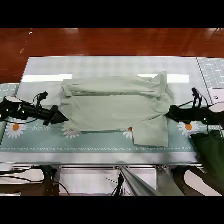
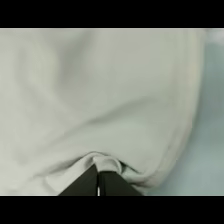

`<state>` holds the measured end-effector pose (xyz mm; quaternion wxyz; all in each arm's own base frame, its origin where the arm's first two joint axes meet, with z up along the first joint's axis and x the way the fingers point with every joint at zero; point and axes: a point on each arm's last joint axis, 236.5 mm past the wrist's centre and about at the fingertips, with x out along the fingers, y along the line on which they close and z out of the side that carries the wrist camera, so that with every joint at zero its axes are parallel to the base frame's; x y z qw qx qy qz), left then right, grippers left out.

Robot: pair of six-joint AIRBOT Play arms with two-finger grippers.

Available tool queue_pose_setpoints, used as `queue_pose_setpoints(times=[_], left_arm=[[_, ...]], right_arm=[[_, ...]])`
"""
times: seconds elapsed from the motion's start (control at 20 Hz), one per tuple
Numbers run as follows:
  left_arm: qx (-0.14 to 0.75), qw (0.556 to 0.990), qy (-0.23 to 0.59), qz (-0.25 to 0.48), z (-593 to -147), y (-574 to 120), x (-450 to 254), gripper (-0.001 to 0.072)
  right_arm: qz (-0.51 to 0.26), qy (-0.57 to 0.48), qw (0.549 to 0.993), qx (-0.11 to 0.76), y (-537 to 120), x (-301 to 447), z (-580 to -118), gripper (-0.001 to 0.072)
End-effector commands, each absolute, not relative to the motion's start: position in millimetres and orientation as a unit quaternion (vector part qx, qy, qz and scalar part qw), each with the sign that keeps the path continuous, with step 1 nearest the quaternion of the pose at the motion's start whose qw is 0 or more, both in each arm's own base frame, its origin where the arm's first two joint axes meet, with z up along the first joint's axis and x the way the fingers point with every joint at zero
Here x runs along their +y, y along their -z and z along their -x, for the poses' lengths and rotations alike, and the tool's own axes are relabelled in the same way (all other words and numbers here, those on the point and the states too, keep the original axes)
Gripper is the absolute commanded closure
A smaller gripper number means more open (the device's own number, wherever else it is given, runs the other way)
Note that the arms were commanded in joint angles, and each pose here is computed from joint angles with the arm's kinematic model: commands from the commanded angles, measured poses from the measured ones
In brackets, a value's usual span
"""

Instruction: Fold the shirts.

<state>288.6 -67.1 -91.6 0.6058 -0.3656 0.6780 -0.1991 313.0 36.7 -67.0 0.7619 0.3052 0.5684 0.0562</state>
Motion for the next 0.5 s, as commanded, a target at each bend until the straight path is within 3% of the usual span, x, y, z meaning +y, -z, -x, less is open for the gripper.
queue_pose_setpoints(times=[0.0, 0.15, 0.3, 0.45], left_arm=[[0.642, 0.648, 0.222, 0.345, -329, 56, -57, 0.068], [0.556, 0.718, 0.239, 0.344, -395, -1, -48, 0.0679], [0.478, 0.779, 0.226, 0.337, -449, -38, -40, 0.068], [0.477, 0.783, 0.213, 0.339, -465, -26, -52, 0.068]], right_arm=[[-0.323, -0.078, 0.823, 0.46, -12, 34, -386, 0.0688], [-0.317, -0.055, 0.881, 0.346, -65, 21, -446, 0.0689], [-0.305, -0.043, 0.898, 0.315, -67, 23, -488, 0.0688], [-0.317, -0.041, 0.893, 0.316, -46, 34, -529, 0.0688]])
